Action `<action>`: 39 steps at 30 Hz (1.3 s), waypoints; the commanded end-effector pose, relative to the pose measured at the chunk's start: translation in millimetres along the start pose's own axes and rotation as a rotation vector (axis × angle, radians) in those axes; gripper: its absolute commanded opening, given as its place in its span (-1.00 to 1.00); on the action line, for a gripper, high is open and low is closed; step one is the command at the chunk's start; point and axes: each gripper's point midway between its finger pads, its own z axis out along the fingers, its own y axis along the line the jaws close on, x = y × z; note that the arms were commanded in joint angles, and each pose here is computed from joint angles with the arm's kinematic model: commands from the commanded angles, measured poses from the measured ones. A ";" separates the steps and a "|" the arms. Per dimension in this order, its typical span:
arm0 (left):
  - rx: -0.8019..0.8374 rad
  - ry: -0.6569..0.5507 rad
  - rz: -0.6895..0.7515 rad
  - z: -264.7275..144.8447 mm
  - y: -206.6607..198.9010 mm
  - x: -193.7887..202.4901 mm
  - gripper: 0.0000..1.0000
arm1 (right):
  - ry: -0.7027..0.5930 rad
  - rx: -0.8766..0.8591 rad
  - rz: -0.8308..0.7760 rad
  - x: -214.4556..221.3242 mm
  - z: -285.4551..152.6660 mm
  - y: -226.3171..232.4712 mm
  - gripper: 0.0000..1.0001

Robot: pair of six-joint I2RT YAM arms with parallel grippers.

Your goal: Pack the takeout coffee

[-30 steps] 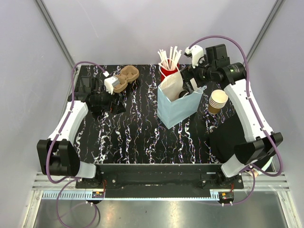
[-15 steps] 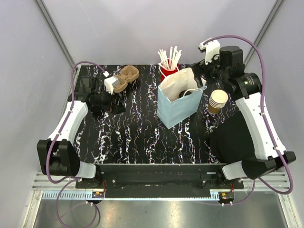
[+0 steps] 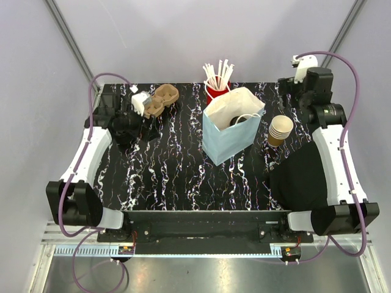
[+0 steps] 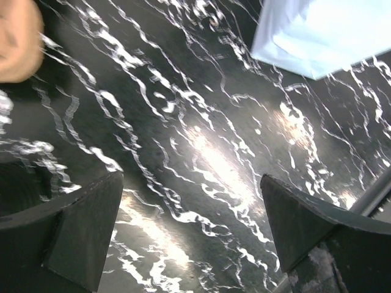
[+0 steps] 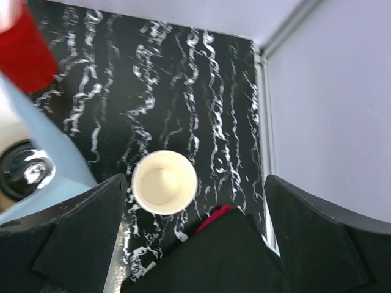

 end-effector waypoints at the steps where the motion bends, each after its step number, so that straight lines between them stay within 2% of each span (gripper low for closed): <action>1: -0.099 -0.118 0.083 -14.0 23.2 -62.1 0.98 | -0.094 0.085 0.078 -13.6 -2.7 -30.1 1.00; 2: -0.098 -0.147 0.091 -18.5 23.3 -77.2 0.98 | -0.099 0.072 0.080 -14.7 0.4 -28.3 0.99; 7: -0.032 -0.166 0.065 -8.0 19.4 -93.9 0.98 | -0.199 -0.064 0.095 -53.6 19.0 -8.2 0.99; 11: -0.010 -0.176 0.079 3.5 21.1 -100.9 0.98 | -0.196 -0.204 0.118 -72.0 68.8 18.5 0.97; 12: -0.004 -0.172 0.080 7.2 20.9 -101.9 0.98 | -0.235 -0.217 0.137 -91.6 69.6 17.9 0.96; 13: -0.003 -0.178 0.088 7.9 21.7 -107.8 0.98 | -0.197 -0.247 0.147 -83.1 95.5 27.3 0.95; 14: 0.009 -0.156 0.092 16.3 21.4 -104.8 0.98 | -0.248 -0.285 0.151 -104.7 95.9 30.5 0.92; 16: 0.008 -0.157 0.114 18.7 21.9 -111.9 0.98 | -0.232 -0.338 0.185 -102.5 126.7 44.4 0.88; 17: 0.017 -0.150 0.119 24.2 21.0 -112.2 0.98 | -0.288 -0.380 0.187 -122.4 126.2 48.3 0.84; 19: 0.018 -0.162 0.140 25.5 19.5 -121.5 0.98 | -0.262 -0.433 0.221 -115.8 158.4 63.6 0.78; 20: 0.026 -0.160 0.146 28.9 17.9 -123.3 0.98 | -0.313 -0.469 0.222 -137.4 153.8 65.1 0.75; 21: 0.032 -0.165 0.157 29.2 15.3 -126.9 0.98 | -0.314 -0.492 0.239 -139.9 160.7 69.5 0.69; 22: 0.034 -0.176 0.171 28.1 13.5 -133.1 0.98 | -0.273 -0.514 0.255 -124.4 187.4 80.2 0.68; 23: 0.040 -0.177 0.190 30.6 9.1 -135.9 0.98 | -0.323 -0.541 0.246 -143.3 180.5 80.1 0.67; 25: 0.040 -0.189 0.228 31.3 2.2 -145.6 0.98 | -0.289 -0.594 0.275 -130.4 202.9 97.3 0.63; 26: 0.035 -0.194 0.243 31.1 -0.8 -149.6 0.98 | -0.318 -0.599 0.264 -139.8 200.2 98.3 0.63; 29: 0.020 -0.198 0.302 39.3 -11.8 -162.3 0.97 | -0.287 -0.621 0.255 -124.9 213.8 111.9 0.63; 33: 0.033 -0.211 0.335 55.4 -31.5 -185.9 0.98 | -0.217 -0.583 0.267 -102.4 219.1 108.4 0.69; 34: 0.052 -0.198 0.325 68.8 -39.7 -185.7 0.98 | -0.159 -0.565 0.281 -85.2 224.4 107.9 0.70; 37: 0.063 -0.208 0.319 82.6 -54.4 -201.1 0.98 | -0.090 -0.543 0.258 -60.9 225.3 100.1 0.71; 39: 0.064 -0.216 0.329 90.2 -59.8 -211.7 0.98 | -0.085 -0.532 0.245 -59.9 217.5 94.8 0.72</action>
